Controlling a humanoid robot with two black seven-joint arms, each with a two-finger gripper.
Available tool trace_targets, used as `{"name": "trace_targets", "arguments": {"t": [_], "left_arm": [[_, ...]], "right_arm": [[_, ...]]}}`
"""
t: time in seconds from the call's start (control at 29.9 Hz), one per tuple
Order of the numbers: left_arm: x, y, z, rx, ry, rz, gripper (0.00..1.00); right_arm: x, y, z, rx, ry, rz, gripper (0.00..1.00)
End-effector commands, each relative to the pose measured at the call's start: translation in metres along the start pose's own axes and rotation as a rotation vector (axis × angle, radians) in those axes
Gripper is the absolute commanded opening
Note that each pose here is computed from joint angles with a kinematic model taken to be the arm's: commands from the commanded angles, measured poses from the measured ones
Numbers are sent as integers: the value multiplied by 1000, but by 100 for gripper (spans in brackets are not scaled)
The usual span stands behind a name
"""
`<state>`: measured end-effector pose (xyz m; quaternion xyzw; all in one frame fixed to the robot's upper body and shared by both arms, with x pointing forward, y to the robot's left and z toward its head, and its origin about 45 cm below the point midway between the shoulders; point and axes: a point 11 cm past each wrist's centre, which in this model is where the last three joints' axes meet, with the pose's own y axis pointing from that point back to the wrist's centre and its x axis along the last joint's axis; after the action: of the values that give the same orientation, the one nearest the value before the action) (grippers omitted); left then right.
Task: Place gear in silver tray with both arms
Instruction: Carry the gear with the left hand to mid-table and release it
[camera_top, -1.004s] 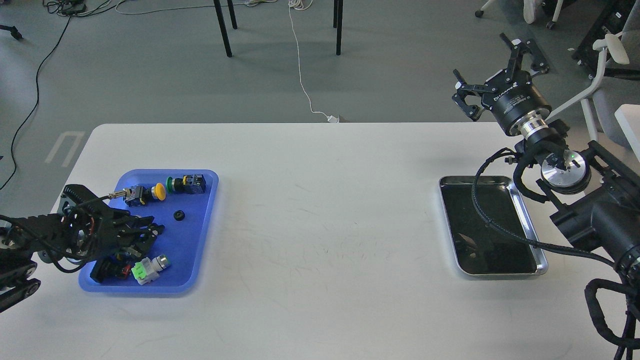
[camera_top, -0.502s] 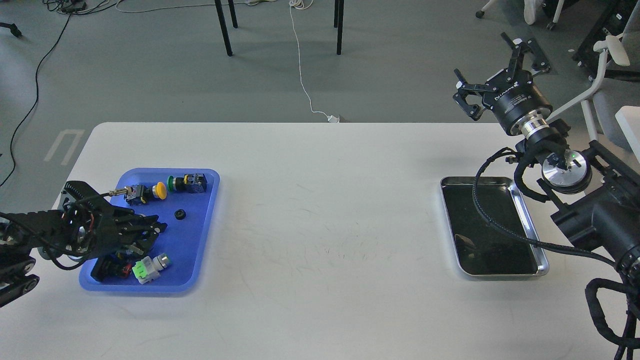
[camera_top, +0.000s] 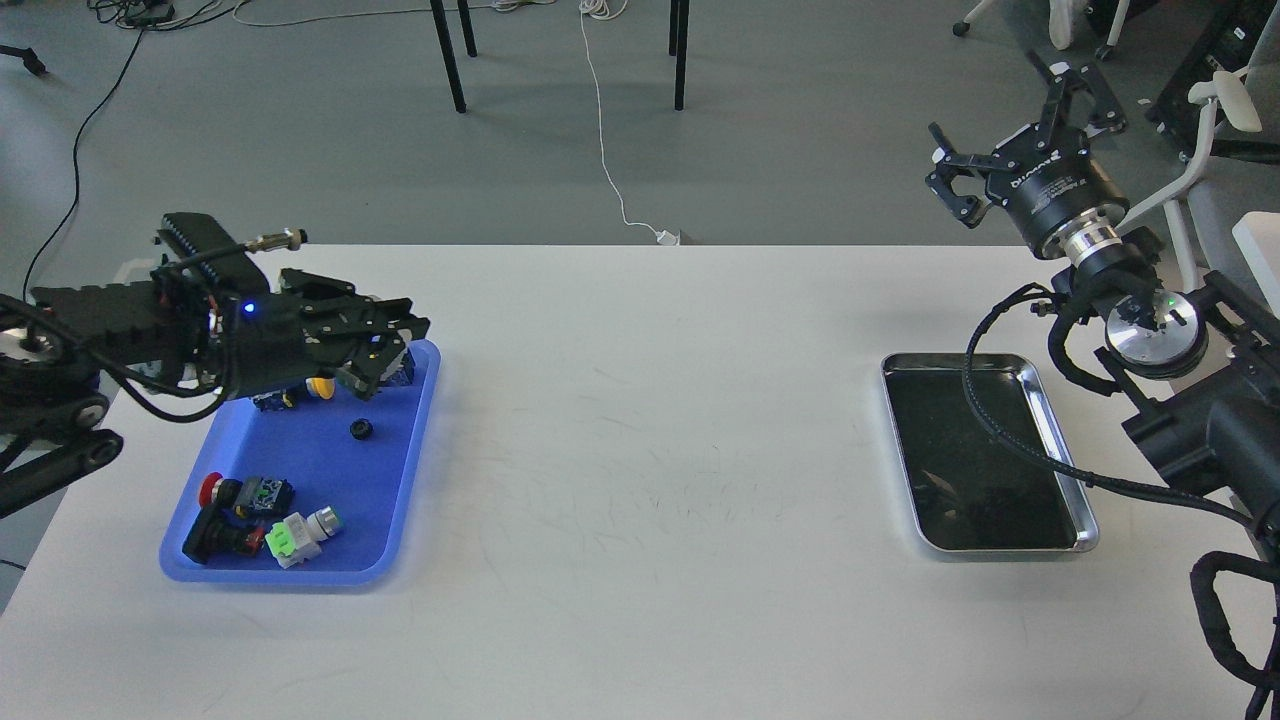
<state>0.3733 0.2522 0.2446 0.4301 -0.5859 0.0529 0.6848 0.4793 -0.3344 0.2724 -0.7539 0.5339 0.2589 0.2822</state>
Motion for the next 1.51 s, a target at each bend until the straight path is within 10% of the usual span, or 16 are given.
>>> {"name": "trace_targets", "arguments": {"t": [0.0, 0.3, 1.04, 1.24, 1.47], "left_arm": [[32, -43, 38, -72, -26, 21, 21], [41, -143, 140, -262, -75, -31, 21], [-31, -188, 197, -306, -23, -182, 30], [-15, -188, 197, -312, 15, -118, 80], [41, -164, 150, -286, 389, 76, 93]], "right_arm": [[-5, 6, -16, 17, 13, -29, 100], [-6, 36, -49, -56, 163, -53, 100], [21, 85, -48, -202, 270, 18, 100], [18, 83, -51, -196, 272, 11, 100], [0, 65, -61, -188, 323, -37, 100]]}}
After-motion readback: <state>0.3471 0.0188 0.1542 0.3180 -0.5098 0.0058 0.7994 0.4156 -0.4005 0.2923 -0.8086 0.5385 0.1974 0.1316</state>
